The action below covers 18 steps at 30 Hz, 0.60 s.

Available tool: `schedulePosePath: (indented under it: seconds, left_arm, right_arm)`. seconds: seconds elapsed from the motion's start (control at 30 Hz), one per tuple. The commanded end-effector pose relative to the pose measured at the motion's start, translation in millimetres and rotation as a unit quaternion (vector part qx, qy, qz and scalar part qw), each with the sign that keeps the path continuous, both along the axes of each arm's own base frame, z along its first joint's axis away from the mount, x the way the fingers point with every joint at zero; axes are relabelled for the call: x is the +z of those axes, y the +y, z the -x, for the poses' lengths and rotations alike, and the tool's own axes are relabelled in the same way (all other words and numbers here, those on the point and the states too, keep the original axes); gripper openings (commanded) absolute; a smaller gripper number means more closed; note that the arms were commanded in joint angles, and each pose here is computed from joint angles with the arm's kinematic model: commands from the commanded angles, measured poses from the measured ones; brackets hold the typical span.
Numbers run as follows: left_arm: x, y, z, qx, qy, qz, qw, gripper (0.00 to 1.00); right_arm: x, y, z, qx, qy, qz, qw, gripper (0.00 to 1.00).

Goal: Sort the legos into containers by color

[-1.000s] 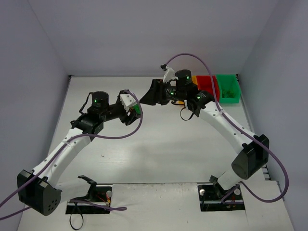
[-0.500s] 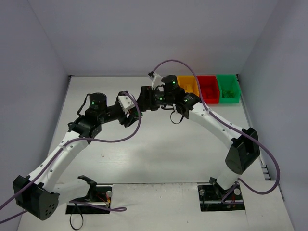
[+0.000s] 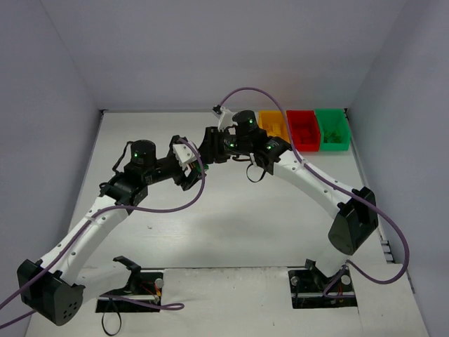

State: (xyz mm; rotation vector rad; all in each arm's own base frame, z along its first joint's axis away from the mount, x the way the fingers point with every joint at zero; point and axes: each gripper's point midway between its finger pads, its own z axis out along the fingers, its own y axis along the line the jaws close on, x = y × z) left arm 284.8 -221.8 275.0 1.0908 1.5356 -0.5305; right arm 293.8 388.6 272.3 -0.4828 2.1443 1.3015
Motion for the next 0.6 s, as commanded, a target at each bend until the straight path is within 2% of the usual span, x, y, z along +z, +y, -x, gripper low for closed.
schedulePosePath:
  seconds: [0.0, 0.13, 0.4, 0.57]
  left_arm:
    - [14.9, -1.0, 2.0, -0.004, -0.027, 0.012, 1.000, 0.70]
    - [11.3, -0.2, -0.8, 0.002, -0.022, 0.009, 1.000, 0.74]
    - [13.3, -2.8, -6.7, 0.004, -0.025, 0.013, 1.000, 0.74]
    - [6.9, -4.8, -7.5, -0.001, -0.016, 0.010, 1.000, 0.64]
  right_arm:
    - [47.5, 0.4, 1.6, 0.012, -0.062, -0.046, 0.997, 0.00]
    - [49.9, 0.2, 4.0, 0.016, -0.062, -0.049, 0.997, 0.00]
    - [45.9, 0.4, 7.8, 0.025, -0.054, -0.050, 0.997, 0.00]
    - [47.3, -0.5, 9.1, 0.027, -0.055, -0.053, 0.997, 0.00]
